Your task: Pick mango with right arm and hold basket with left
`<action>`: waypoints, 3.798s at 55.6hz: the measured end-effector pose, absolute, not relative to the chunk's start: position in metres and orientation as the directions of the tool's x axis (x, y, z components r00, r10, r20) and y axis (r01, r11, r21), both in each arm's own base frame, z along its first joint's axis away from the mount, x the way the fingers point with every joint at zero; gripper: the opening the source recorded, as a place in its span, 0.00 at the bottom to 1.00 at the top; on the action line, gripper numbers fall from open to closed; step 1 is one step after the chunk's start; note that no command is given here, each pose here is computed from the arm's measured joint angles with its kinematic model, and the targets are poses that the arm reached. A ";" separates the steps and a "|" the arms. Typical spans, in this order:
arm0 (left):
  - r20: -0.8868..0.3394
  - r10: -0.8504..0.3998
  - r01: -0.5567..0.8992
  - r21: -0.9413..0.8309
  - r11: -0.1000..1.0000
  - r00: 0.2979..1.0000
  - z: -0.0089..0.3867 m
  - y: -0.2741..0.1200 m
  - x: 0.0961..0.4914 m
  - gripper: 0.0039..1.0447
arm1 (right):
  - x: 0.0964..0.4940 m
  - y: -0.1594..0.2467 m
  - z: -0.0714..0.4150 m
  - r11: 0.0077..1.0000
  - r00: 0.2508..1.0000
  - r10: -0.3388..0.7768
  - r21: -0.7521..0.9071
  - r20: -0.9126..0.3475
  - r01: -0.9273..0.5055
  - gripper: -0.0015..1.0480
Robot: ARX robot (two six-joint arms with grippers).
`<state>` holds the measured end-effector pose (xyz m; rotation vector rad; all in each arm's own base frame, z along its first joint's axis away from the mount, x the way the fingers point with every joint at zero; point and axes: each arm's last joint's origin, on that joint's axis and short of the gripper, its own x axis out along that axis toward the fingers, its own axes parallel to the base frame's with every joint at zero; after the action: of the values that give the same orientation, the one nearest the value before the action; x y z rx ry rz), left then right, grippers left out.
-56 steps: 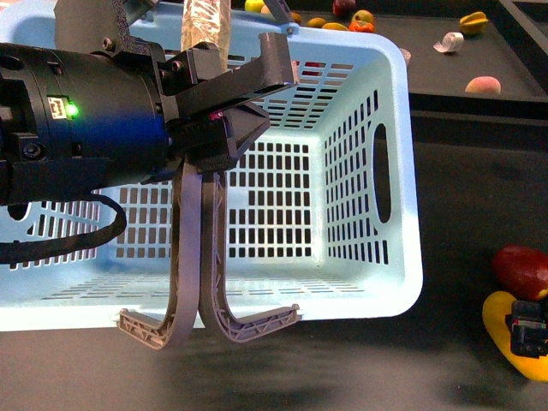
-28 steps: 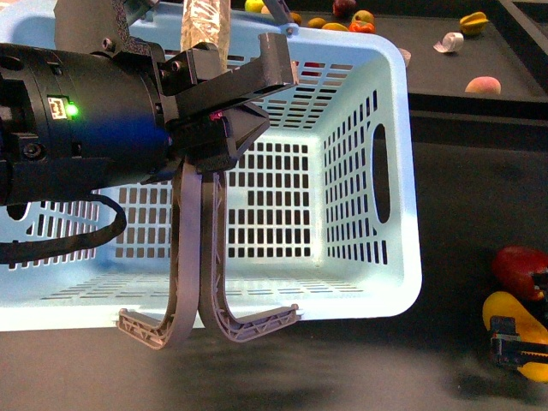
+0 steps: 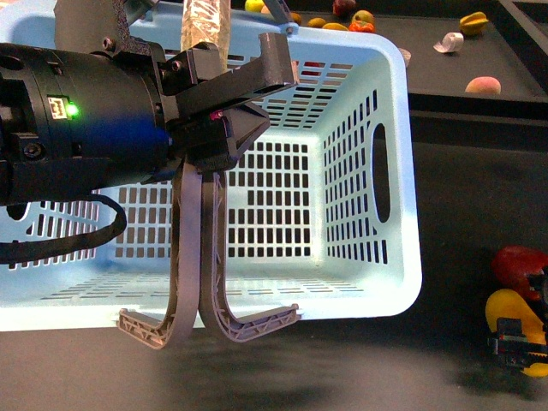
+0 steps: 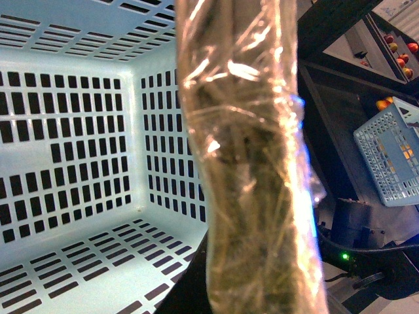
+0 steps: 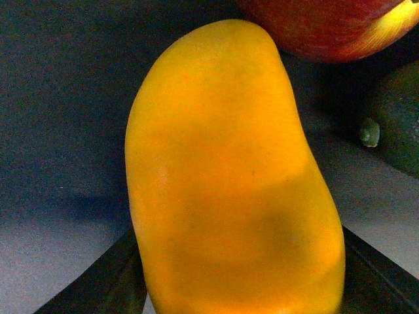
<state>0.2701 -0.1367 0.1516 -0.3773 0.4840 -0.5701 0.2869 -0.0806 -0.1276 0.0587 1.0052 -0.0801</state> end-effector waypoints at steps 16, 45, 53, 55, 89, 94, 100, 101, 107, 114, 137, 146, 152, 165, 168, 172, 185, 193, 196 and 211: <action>-0.328 -0.592 0.420 -0.465 0.780 0.736 0.152 -0.137 0.270 0.05 | 0.279 -0.077 -0.116 0.996 0.549 0.008 0.057 -0.836 0.072 0.60; -0.328 -0.592 0.420 -0.465 0.779 0.736 0.152 -0.137 0.270 0.05 | 0.273 -0.051 0.014 0.960 0.744 0.214 0.278 -0.633 -0.040 0.60; -0.328 -0.592 0.419 -0.465 0.780 0.737 0.152 -0.137 0.270 0.05 | 0.270 -0.036 0.051 0.934 0.774 0.295 0.339 -0.561 -0.111 0.60; -0.328 -0.591 0.419 -0.465 0.780 0.737 0.152 -0.137 0.270 0.05 | 0.269 -0.031 0.062 0.925 0.781 0.322 0.352 -0.535 -0.141 0.60; -0.328 -0.592 0.419 -0.465 0.780 0.737 0.152 -0.137 0.270 0.05 | 0.290 0.098 0.119 0.794 0.720 0.583 0.449 -0.375 -0.410 0.59; -0.328 -0.592 0.419 -0.465 0.780 0.737 0.152 -0.137 0.270 0.05 | 0.295 0.110 0.114 0.793 0.706 0.589 0.450 -0.394 -0.410 0.59; -0.328 -0.592 0.420 -0.465 0.780 0.736 0.152 -0.137 0.270 0.05 | 0.300 0.121 0.107 0.791 0.690 0.595 0.454 -0.412 -0.411 0.59; -0.328 -0.592 0.420 -0.465 0.780 0.736 0.152 -0.137 0.270 0.05 | 0.301 0.123 0.107 0.791 0.690 0.595 0.454 -0.413 -0.410 0.62; -0.328 -0.592 0.420 -0.465 0.780 0.736 0.152 -0.137 0.270 0.05 | 0.302 0.126 0.105 0.787 0.688 0.598 0.463 -0.412 -0.407 0.76; -0.328 -0.592 0.419 -0.465 0.780 0.737 0.152 -0.137 0.270 0.05 | 0.302 0.126 0.111 0.780 0.696 0.603 0.471 -0.389 -0.412 0.92; -0.333 -0.587 0.418 -0.457 0.785 0.738 0.150 -0.137 0.271 0.05 | 0.245 0.063 0.178 0.860 0.864 0.431 0.407 -0.260 -0.307 0.92; -0.333 -0.589 0.420 -0.458 0.784 0.736 0.150 -0.137 0.271 0.05 | 0.205 0.034 0.185 0.899 0.912 0.317 0.390 -0.261 -0.200 0.92; -0.333 -0.589 0.419 -0.458 0.784 0.736 0.150 -0.137 0.271 0.05 | 0.179 0.022 0.185 0.928 0.945 0.212 0.356 -0.250 -0.114 0.92; -0.333 -0.588 0.419 -0.457 0.785 0.737 0.150 -0.137 0.271 0.05 | 0.144 0.015 0.183 0.959 0.973 0.082 0.284 -0.216 -0.017 0.92; -0.333 -0.588 0.419 -0.457 0.785 0.737 0.150 -0.137 0.271 0.05 | 0.144 0.015 0.183 0.959 0.974 0.081 0.282 -0.210 -0.019 0.92; -0.333 -0.588 0.420 -0.456 0.785 0.737 0.150 -0.137 0.271 0.05 | 0.144 0.015 0.183 0.960 0.973 0.080 0.281 -0.215 -0.017 0.92; -0.333 -0.588 0.420 -0.457 0.784 0.737 0.150 -0.137 0.271 0.05 | 0.140 0.013 0.179 0.992 0.999 0.006 0.130 -0.042 -0.001 0.74; -0.333 -0.588 0.419 -0.458 0.784 0.737 0.150 -0.137 0.271 0.05 | 0.134 0.005 0.178 0.999 1.000 0.028 0.040 -0.006 -0.028 0.52; -0.333 -0.588 0.420 -0.456 0.784 0.737 0.150 -0.137 0.271 0.05 | 0.132 0.002 0.176 1.000 1.000 0.008 0.026 -0.006 -0.008 0.44; -0.333 -0.588 0.420 -0.455 0.785 0.737 0.150 -0.137 0.271 0.05 | 0.124 0.000 0.167 1.000 1.000 0.001 0.005 0.001 -0.001 0.01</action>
<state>0.2708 -0.1367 0.1497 -0.3661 0.4850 -0.5671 0.1237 0.0002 0.1672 0.0048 -0.0006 0.0008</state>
